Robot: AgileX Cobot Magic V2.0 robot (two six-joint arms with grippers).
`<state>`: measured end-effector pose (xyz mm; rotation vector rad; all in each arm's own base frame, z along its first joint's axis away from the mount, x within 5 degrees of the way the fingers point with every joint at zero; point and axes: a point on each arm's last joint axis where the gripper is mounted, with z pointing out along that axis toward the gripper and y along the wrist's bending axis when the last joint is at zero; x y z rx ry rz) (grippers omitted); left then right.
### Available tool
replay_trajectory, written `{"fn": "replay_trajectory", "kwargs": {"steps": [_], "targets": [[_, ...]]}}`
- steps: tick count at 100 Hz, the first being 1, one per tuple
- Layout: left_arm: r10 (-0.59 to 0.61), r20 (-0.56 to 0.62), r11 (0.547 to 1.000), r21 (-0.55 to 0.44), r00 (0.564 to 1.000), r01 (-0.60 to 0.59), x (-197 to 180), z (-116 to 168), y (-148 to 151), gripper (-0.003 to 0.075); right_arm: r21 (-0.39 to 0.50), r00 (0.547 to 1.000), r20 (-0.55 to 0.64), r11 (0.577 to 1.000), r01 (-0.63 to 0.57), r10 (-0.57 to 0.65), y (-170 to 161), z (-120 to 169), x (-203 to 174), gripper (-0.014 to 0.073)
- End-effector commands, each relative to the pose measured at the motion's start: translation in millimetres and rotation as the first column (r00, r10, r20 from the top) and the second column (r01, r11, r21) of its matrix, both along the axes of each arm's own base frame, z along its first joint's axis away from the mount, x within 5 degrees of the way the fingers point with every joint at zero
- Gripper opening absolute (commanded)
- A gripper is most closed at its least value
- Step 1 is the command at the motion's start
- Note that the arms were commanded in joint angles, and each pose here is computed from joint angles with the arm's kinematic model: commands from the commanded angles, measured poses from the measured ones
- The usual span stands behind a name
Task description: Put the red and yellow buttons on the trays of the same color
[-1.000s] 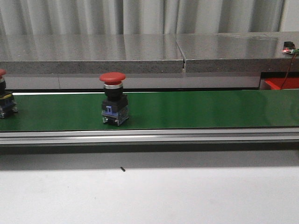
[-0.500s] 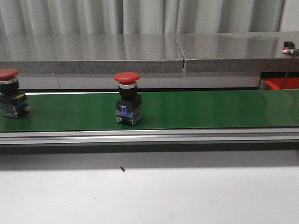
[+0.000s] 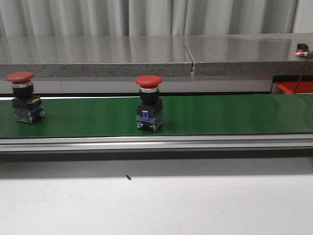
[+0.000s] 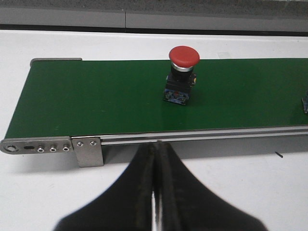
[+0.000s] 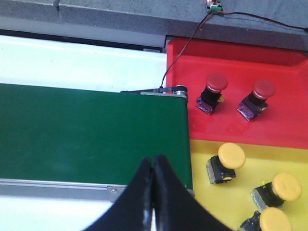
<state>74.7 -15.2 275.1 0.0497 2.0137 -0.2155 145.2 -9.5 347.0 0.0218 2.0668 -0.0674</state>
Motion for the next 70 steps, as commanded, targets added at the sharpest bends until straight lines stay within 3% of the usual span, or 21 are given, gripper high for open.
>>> {"fn": "replay_trajectory", "kwargs": {"steps": [1,35,43,51,70], "targets": [[0.01,0.094,1.0,-0.027,0.996,-0.007,3.2,14.6,-0.2,-0.002,-0.011,0.996,0.085,1.0,-0.006,0.007,-0.2,21.9,11.6,-0.0067],[0.01,0.094,1.0,-0.027,0.996,-0.007,3.2,14.6,-0.2,-0.002,0.0,0.987,-0.049,0.988,-0.152,0.152,27.1,22.3,54.1,-0.0062],[0.01,0.094,1.0,-0.027,0.996,-0.007,3.2,14.6,-0.2,-0.002,0.003,0.975,-0.098,0.98,-0.198,0.198,38.0,20.9,64.7,-0.0023],[0.01,0.094,1.0,-0.027,0.996,-0.007,3.2,14.6,-0.2,-0.002,0.011,0.96,-0.143,0.97,-0.244,0.243,50.6,20.7,77.2,0.0094],[0.01,0.094,1.0,-0.027,0.996,-0.007,3.2,14.6,-0.2,-0.002,0.029,0.914,-0.243,0.945,-0.327,0.324,80.8,18.6,100.6,0.0591]]}}
